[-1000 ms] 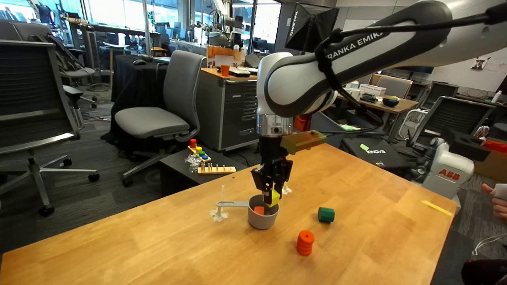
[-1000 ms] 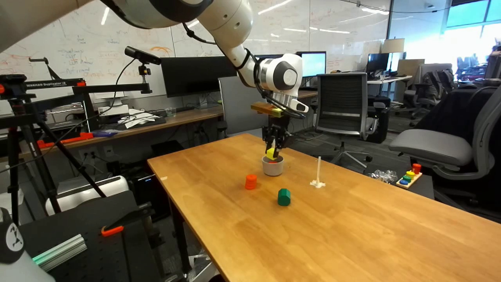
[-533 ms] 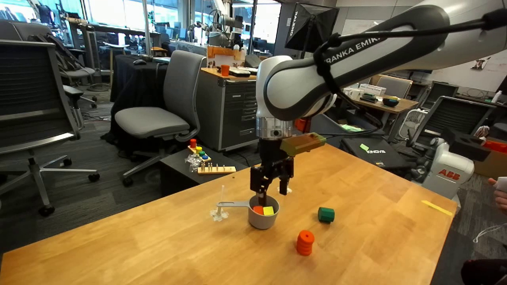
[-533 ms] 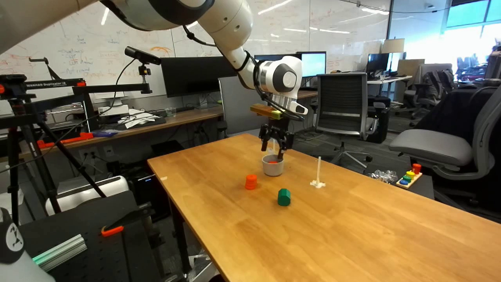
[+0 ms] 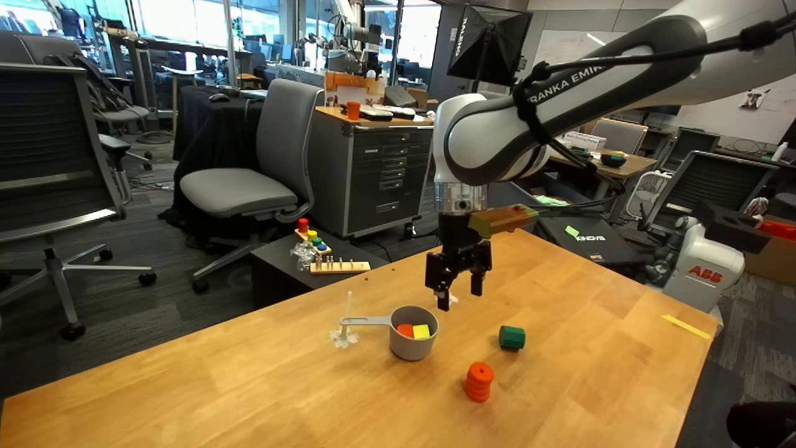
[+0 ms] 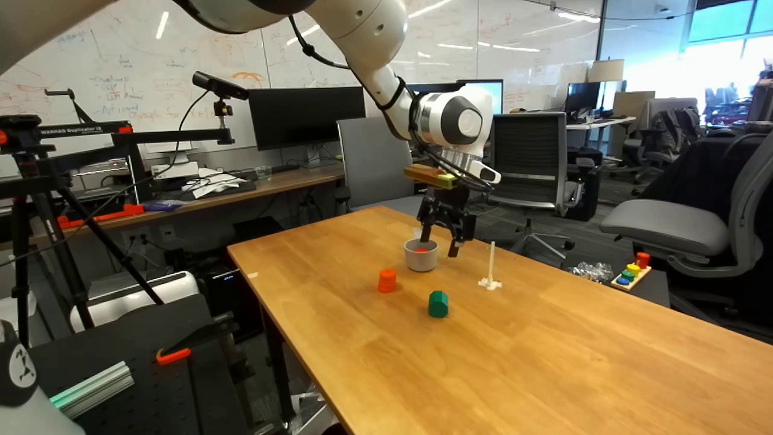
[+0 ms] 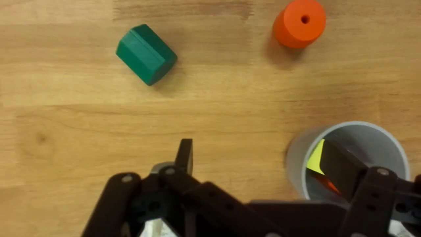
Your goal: Put all the blocks and rings in the cup
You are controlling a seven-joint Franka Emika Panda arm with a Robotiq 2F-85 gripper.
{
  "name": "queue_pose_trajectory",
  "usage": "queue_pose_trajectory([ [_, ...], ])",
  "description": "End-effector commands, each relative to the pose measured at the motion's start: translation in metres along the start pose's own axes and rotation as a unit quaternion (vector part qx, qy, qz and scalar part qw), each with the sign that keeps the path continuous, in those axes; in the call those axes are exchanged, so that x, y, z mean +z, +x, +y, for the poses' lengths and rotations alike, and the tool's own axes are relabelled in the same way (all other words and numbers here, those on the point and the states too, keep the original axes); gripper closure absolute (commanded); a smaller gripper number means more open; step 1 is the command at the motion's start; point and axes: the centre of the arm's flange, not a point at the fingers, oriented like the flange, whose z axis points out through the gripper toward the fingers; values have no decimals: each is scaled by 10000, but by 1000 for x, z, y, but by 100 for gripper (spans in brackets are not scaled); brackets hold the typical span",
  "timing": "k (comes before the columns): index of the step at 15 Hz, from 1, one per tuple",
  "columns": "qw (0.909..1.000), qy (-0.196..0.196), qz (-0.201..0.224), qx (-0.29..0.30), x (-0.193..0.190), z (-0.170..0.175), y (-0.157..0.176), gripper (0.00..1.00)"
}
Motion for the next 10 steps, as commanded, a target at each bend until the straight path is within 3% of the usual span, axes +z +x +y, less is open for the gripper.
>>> queue_pose_trajectory([
  [1,9988,69,-227,422,22,25,-31,0],
  [7,9925,470,-398,1052,50,50,-52,0],
  [10,9937,336,-263,1038,41,58,-59,0],
])
